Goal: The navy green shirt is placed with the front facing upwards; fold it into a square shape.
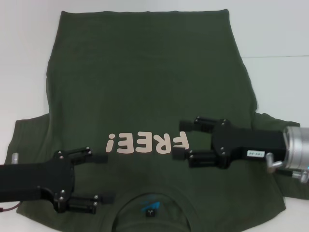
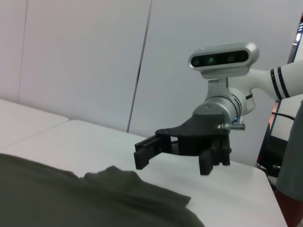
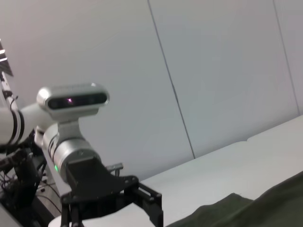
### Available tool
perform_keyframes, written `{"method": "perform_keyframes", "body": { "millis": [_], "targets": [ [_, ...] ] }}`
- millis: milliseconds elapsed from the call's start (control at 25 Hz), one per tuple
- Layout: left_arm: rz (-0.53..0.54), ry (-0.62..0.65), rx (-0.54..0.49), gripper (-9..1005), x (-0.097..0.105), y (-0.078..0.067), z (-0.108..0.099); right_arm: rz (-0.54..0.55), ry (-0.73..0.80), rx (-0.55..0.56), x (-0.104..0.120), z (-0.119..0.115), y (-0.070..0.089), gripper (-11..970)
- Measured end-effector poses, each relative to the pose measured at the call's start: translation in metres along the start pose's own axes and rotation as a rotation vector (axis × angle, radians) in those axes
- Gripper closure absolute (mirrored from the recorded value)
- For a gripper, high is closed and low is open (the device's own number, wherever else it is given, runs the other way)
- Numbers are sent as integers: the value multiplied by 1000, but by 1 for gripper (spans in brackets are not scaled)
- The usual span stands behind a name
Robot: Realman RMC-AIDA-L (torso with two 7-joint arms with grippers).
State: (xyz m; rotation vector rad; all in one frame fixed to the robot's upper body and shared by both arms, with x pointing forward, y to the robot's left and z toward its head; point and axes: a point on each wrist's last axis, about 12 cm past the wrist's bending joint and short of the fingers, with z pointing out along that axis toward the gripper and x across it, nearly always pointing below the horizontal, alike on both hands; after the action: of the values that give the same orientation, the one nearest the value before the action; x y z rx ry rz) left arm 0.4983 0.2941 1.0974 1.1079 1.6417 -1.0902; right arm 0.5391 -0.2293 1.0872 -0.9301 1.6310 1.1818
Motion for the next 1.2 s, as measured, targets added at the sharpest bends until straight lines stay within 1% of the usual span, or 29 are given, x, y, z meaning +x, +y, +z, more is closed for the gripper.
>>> {"method": "perform_keyframes", "body": {
  "millis": [80,200,320,440,560,720,840,920,1040,1200],
  "targets": [
    [4,-10,4,62,-2,1,2,10,-19,-12,-6,-5,0,44],
    [7,-23,9,62,-4,2,5,20,-93,-18,-13,-16,2,44],
    [10,-35,15,62,-6,3,9,71,-130,6,-18,-26,-1,43],
    [12,-49,20,62,-8,4,12,169,-95,51,-27,-38,-10,44],
    [16,-52,24,61,-11,5,13,243,-37,121,-33,-50,-18,45],
    [22,-50,24,61,-13,7,14,304,-11,268,-39,-76,-24,45],
    [24,-47,20,61,-14,8,14,319,6,347,-45,-93,-23,46],
    [25,-46,17,61,-14,9,15,337,54,405,-50,-104,-22,46],
    [28,-45,13,61,-15,11,16,364,131,472,-55,-114,-20,47],
    [25,-47,11,61,-17,13,20,434,239,576,-60,-126,-19,47]
  ]
}}
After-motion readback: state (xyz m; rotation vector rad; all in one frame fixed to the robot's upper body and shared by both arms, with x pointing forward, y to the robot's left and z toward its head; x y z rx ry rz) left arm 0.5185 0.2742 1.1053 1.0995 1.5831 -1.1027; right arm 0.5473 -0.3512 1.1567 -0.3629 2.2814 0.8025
